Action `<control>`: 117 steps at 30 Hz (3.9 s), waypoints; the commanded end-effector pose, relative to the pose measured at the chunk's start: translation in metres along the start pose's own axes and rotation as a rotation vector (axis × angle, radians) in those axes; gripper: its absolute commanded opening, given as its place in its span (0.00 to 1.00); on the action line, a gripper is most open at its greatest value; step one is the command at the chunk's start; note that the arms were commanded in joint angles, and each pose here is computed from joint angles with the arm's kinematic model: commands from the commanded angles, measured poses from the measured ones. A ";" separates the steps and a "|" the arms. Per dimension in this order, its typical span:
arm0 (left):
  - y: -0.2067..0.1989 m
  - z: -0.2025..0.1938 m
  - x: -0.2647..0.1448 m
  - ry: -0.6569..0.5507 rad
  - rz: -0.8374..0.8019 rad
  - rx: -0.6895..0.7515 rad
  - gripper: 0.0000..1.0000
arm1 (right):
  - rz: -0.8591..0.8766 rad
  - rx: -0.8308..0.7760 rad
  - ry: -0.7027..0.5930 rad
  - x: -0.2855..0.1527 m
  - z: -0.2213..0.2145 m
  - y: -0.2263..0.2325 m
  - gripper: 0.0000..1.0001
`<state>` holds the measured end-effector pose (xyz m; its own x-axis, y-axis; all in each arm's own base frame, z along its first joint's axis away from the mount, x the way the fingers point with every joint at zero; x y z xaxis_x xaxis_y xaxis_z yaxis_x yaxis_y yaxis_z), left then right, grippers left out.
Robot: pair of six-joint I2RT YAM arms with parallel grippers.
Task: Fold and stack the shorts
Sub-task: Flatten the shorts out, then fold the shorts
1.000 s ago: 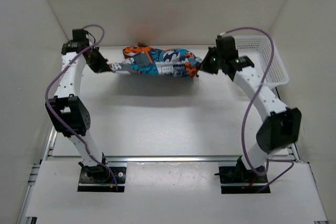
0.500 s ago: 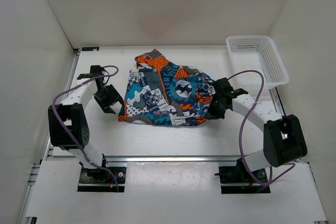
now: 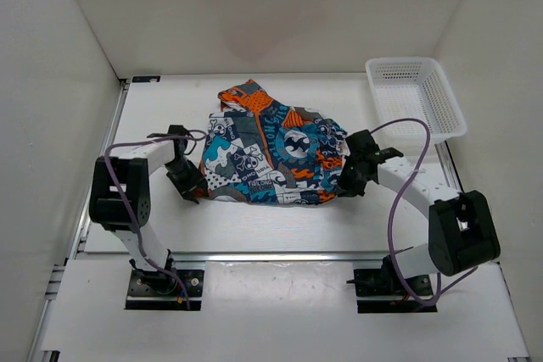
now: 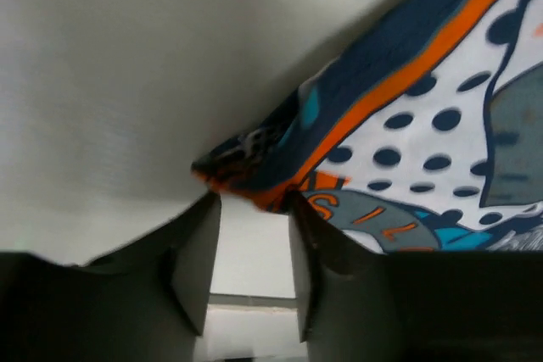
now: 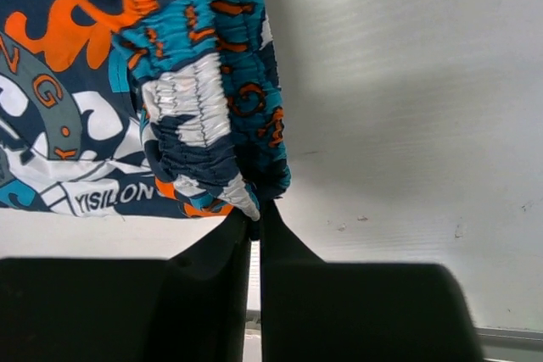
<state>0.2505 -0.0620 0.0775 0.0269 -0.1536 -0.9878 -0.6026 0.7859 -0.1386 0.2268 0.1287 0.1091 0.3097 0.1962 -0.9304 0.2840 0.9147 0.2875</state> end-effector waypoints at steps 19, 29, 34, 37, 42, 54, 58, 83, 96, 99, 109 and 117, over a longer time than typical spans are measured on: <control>-0.042 0.014 0.008 -0.112 0.018 0.078 0.10 | 0.090 0.073 -0.068 0.009 -0.014 -0.011 0.63; -0.044 0.016 0.006 -0.117 0.013 0.088 0.10 | 0.049 0.041 -0.080 0.039 0.005 -0.007 0.45; -0.047 0.019 -0.001 -0.137 0.008 0.108 0.10 | 0.056 0.014 -0.133 0.036 0.019 -0.004 0.01; -0.054 0.024 -0.031 -0.183 -0.034 0.126 0.10 | 0.080 -0.015 -0.186 0.014 0.031 0.005 0.01; -0.077 0.034 -0.117 -0.349 -0.151 0.157 0.10 | 0.108 -0.073 -0.287 -0.038 0.050 0.019 0.01; -0.051 -0.016 -0.390 -0.898 -0.592 0.197 0.10 | 0.258 -0.263 -0.694 -0.266 0.069 0.039 0.01; -0.014 -0.066 -0.467 -1.164 -0.785 0.206 0.10 | 0.373 -0.309 -0.871 -0.353 0.042 0.027 0.01; -0.052 0.025 -0.437 -1.224 -0.574 0.150 0.10 | 0.212 -0.364 -0.737 -0.272 0.106 0.062 0.01; -0.109 0.223 -0.265 -0.919 -0.259 0.106 0.10 | 0.156 -0.295 -0.332 -0.023 0.248 0.113 0.01; -0.116 0.246 -0.250 -0.909 -0.255 0.111 0.10 | 0.226 -0.275 -0.319 -0.007 0.269 0.130 0.01; -0.113 0.242 -0.284 -0.953 -0.352 0.126 0.10 | 0.335 -0.297 -0.333 -0.031 0.276 0.145 0.01; -0.076 0.144 -0.407 -1.136 -0.553 0.144 0.10 | 0.429 -0.384 -0.561 -0.183 0.240 0.143 0.01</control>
<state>0.4761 -0.0049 0.3580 0.8125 -0.0790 -0.5776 -0.2498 0.8480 -0.4674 0.4659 0.1862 0.2822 0.6003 0.5166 -0.6105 -0.2315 0.8429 0.4857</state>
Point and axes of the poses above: each gripper's point midway between its finger pads, its own x axis out along the fingers, its own y axis along the line the jaws close on, z = x × y, the point moved 6 cm from there along -x, back along the fingers
